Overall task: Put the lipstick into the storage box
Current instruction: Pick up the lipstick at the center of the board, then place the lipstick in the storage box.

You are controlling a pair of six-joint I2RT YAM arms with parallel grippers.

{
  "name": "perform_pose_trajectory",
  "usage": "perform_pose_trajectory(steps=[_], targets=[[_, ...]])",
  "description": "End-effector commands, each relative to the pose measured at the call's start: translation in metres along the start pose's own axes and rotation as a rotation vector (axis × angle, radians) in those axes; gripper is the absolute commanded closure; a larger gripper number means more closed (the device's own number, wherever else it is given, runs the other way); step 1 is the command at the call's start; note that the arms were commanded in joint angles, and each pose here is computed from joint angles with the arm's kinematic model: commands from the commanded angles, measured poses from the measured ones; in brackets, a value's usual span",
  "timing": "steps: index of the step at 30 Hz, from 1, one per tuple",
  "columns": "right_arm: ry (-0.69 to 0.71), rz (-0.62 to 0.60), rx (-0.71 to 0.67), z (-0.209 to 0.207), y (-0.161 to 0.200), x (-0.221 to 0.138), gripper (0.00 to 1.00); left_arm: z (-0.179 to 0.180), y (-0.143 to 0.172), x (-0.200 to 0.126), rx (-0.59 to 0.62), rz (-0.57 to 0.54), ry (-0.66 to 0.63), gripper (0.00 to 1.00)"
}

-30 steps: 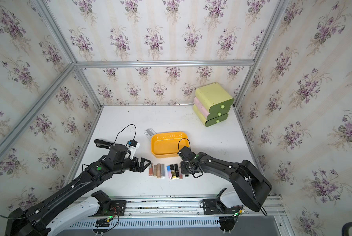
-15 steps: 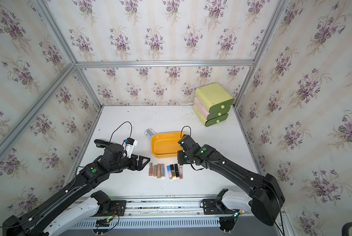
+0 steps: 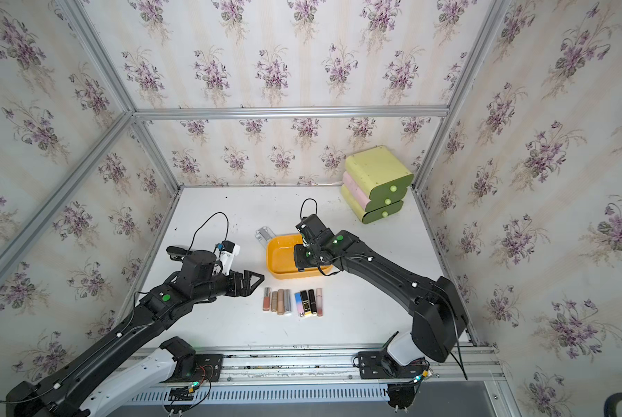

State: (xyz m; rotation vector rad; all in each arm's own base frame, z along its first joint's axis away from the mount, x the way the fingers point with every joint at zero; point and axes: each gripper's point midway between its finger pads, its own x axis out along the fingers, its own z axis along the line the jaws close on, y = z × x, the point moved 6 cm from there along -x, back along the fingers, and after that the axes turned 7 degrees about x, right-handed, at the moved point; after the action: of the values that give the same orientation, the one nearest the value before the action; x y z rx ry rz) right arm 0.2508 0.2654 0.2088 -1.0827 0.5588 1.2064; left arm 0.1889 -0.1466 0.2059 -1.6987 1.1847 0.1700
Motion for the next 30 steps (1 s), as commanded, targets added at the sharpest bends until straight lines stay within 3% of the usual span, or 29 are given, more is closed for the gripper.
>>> perform_pose_trajectory(steps=[1,9,30], targets=[[-0.044,0.014,-0.021,0.010,-0.009,0.015,0.86,-0.001,-0.002,0.000,-0.015,-0.005,0.019,0.00],[-0.066,0.063,-0.002,0.018,-0.020,0.064,0.86,0.022,0.006,-0.009,-0.041,0.030,-0.150,0.00],[-0.040,0.121,0.065,0.014,-0.028,0.139,0.87,0.032,0.018,-0.019,0.019,0.082,-0.232,0.00]])
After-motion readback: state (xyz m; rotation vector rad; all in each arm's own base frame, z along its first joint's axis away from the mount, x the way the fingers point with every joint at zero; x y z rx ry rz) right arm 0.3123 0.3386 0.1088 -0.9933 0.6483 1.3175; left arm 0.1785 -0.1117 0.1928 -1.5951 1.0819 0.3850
